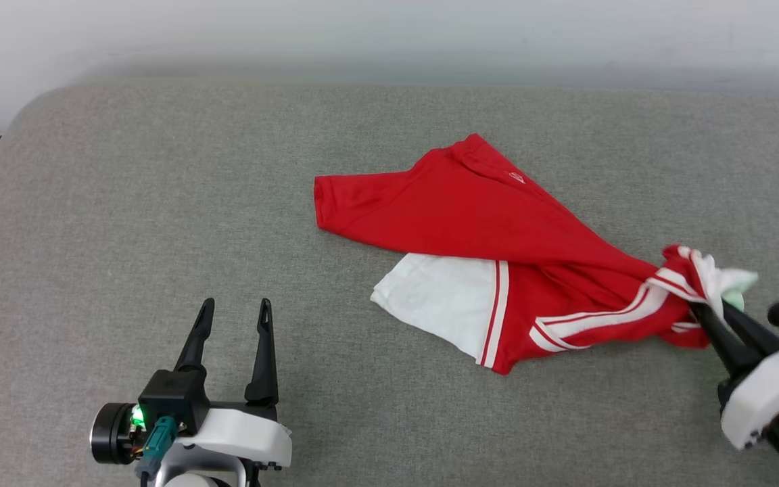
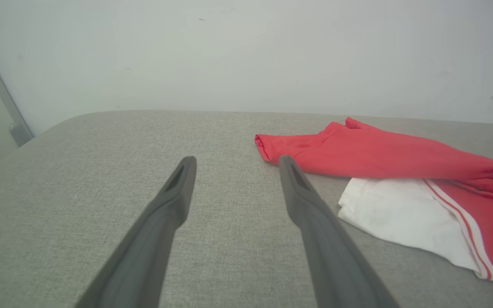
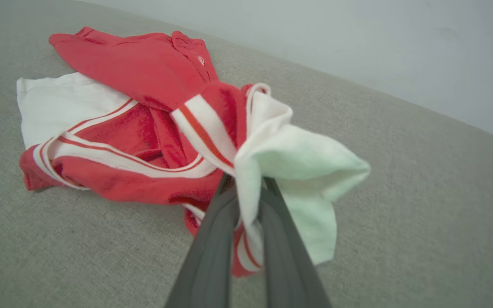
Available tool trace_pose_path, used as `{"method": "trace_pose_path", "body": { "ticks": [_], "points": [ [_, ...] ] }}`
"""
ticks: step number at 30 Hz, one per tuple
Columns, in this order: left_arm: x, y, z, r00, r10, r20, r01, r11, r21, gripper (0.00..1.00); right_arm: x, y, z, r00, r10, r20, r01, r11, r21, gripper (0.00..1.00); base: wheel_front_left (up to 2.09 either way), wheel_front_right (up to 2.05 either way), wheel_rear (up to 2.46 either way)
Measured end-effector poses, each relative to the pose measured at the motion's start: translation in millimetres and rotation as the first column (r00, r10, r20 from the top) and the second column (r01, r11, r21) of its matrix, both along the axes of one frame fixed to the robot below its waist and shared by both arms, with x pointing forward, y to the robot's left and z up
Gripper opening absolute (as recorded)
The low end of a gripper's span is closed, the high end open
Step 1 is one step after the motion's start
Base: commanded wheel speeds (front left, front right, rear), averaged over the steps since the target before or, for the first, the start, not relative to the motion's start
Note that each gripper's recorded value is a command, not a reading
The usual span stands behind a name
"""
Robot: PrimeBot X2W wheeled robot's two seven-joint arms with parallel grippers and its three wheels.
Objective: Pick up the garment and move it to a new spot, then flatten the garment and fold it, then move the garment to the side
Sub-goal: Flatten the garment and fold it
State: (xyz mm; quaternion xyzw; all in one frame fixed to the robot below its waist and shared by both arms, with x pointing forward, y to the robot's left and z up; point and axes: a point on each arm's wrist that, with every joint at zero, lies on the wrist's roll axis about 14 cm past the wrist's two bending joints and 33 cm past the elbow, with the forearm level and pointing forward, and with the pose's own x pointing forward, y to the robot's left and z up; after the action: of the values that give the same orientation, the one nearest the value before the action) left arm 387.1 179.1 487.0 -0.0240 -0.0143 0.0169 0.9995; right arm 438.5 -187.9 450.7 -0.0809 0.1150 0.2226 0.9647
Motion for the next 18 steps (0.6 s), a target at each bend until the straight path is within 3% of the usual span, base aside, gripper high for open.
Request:
{"method": "trace_pose_path", "body": {
  "ticks": [7,13,14,15,18],
  "points": [
    [0,-6,4,1.0,-0.021,0.012,0.021,1.0,-0.003,1.0,-49,-49,-41,0.969,-0.22,-0.109,0.227,0.973,0.049,0.0,0.0,0.0,0.0],
    [0,-8,2,1.0,-0.029,0.006,0.029,1.0,-0.006,1.0,-80,-64,-62,0.933,-0.317,-0.169,0.331,0.942,0.058,0.0,0.0,0.0,0.0],
    [0,-8,2,1.0,-0.03,0.006,0.03,1.0,-0.006,1.0,-81,-65,-62,0.929,-0.329,-0.17,0.345,0.936,0.07,0.36,0.0,0.0,0.0],
    [0,-9,2,0.999,-0.032,0.006,0.032,0.999,-0.006,1.0,-82,-65,-61,0.923,-0.345,-0.169,0.363,0.928,0.086,0.97,0.0,0.0,0.0],
    [1,-9,2,0.999,-0.034,0.007,0.034,0.999,-0.008,1.0,-75,-74,-45,0.905,-0.408,-0.122,0.423,0.894,0.149,1.0,0.0,0.0,0.0]
  ]
}}
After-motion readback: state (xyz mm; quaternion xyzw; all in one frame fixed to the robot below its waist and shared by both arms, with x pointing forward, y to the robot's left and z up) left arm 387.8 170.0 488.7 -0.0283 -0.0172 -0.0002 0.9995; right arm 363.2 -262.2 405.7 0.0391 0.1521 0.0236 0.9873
